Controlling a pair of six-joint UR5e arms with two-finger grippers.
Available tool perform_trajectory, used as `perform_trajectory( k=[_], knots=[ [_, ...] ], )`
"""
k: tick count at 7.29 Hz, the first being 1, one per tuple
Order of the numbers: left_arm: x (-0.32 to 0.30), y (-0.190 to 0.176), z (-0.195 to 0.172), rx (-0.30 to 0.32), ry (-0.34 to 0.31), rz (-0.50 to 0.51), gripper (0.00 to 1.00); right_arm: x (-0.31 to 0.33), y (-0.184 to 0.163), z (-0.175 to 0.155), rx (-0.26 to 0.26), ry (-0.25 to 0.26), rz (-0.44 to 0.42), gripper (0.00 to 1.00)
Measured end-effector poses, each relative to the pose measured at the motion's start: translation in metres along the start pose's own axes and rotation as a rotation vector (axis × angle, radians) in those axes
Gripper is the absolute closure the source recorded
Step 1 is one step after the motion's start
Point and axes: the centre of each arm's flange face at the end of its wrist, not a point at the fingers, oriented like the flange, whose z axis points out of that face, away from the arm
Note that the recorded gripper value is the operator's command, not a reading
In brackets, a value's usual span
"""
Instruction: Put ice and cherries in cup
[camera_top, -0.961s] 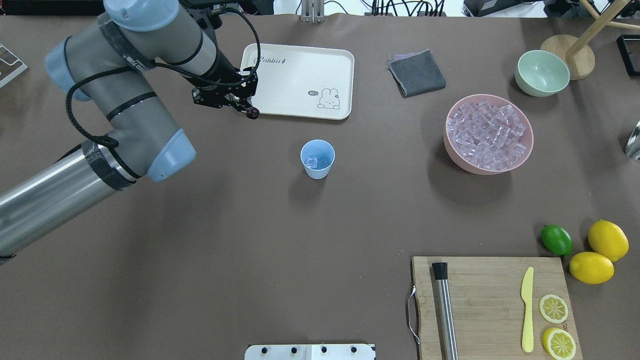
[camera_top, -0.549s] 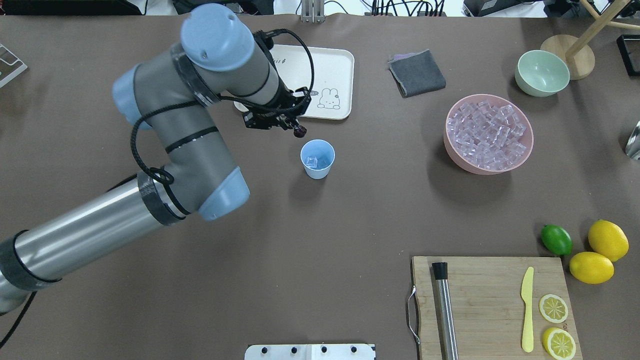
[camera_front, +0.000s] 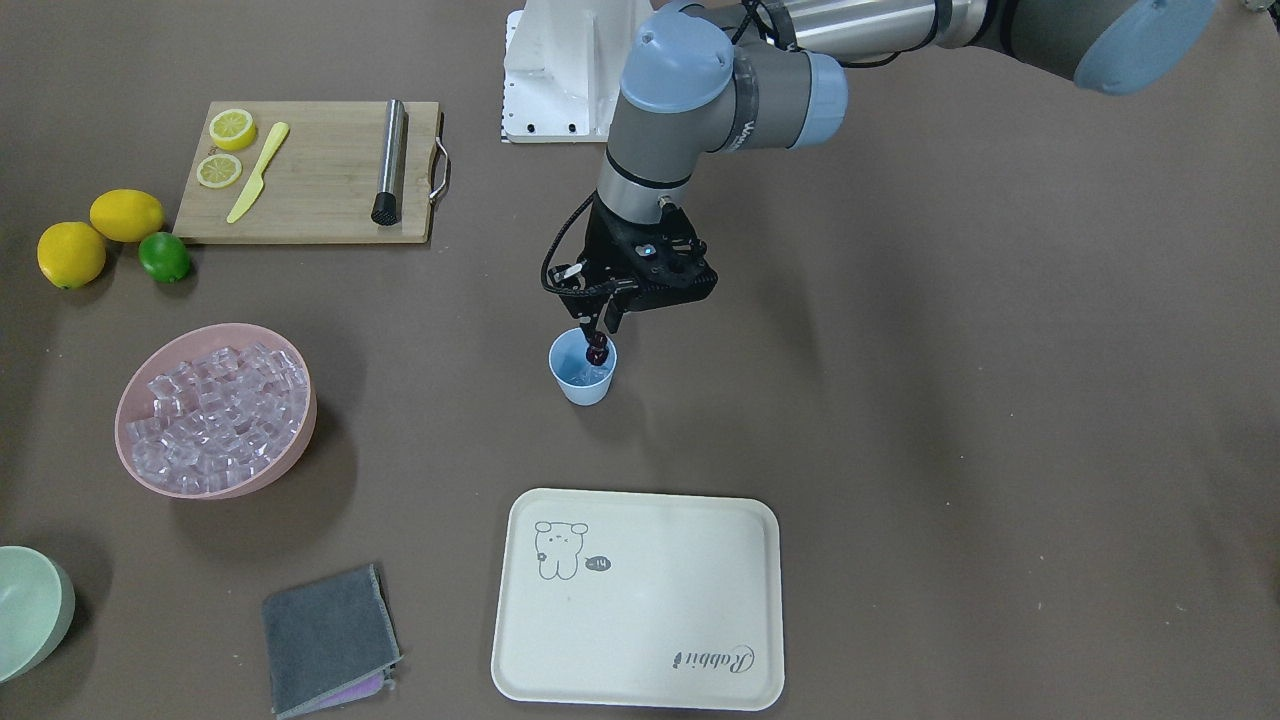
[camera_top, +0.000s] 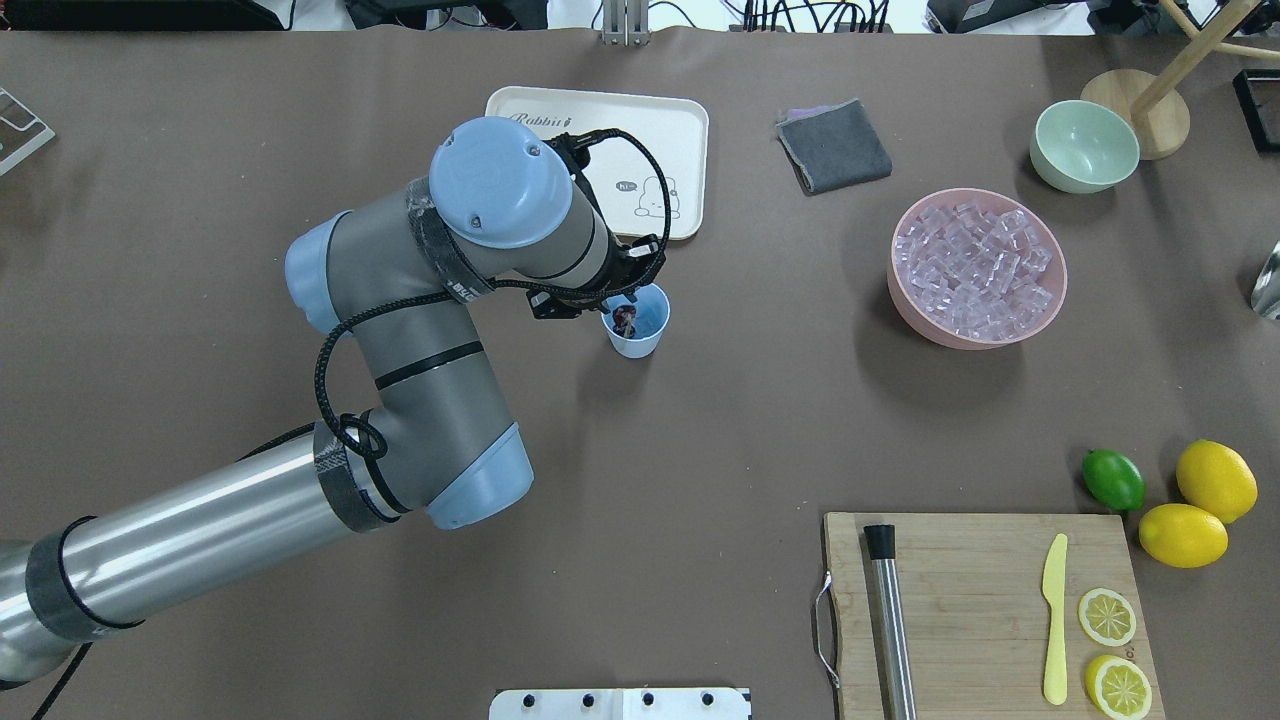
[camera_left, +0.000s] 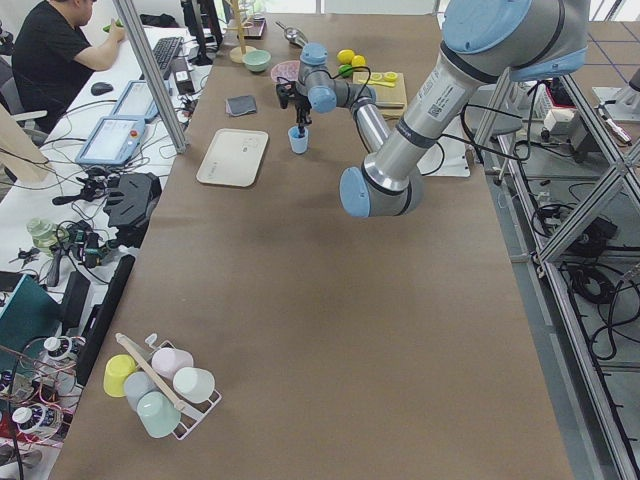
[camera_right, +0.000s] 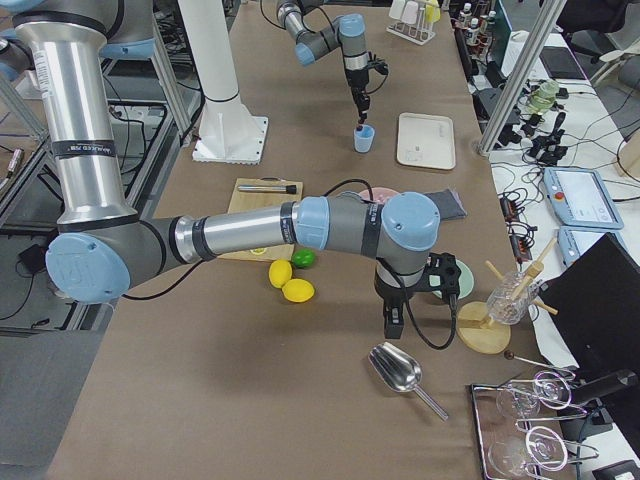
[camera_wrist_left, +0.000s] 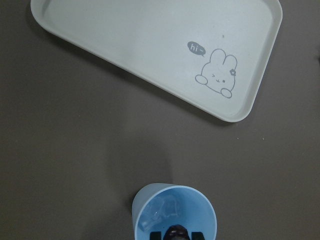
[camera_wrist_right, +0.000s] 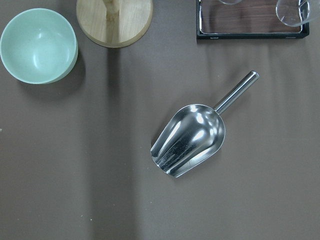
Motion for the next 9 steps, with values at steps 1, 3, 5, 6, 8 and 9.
perform_trajectory(
  k=[1,3,5,6,8,9],
  knots=[
    [-0.001,0.0,0.0,0.001,-0.001,-0.002,0.03,0.0,0.0,0.0,-0.001,0.0,0.001,0.01],
    [-0.014,-0.005,-0.004,0.006,-0.001,0.0,0.03,0.001,0.001,0.001,-0.001,0.001,0.001,0.01],
    [-0.081,-0.064,-0.025,-0.014,-0.033,0.036,0.02,0.0,0.002,0.0,0.0,0.001,-0.003,0.01],
    [-0.129,-0.116,-0.046,-0.044,-0.054,0.068,0.03,-0.001,0.002,-0.001,0.002,0.002,-0.005,0.01],
    [-0.25,-0.223,-0.1,-0.074,-0.084,0.167,0.02,-0.001,0.004,-0.001,0.003,0.006,-0.009,0.01],
    [-0.327,-0.256,-0.128,-0.094,-0.09,0.213,0.02,-0.001,0.004,-0.001,0.002,0.007,-0.009,0.01]
  ],
)
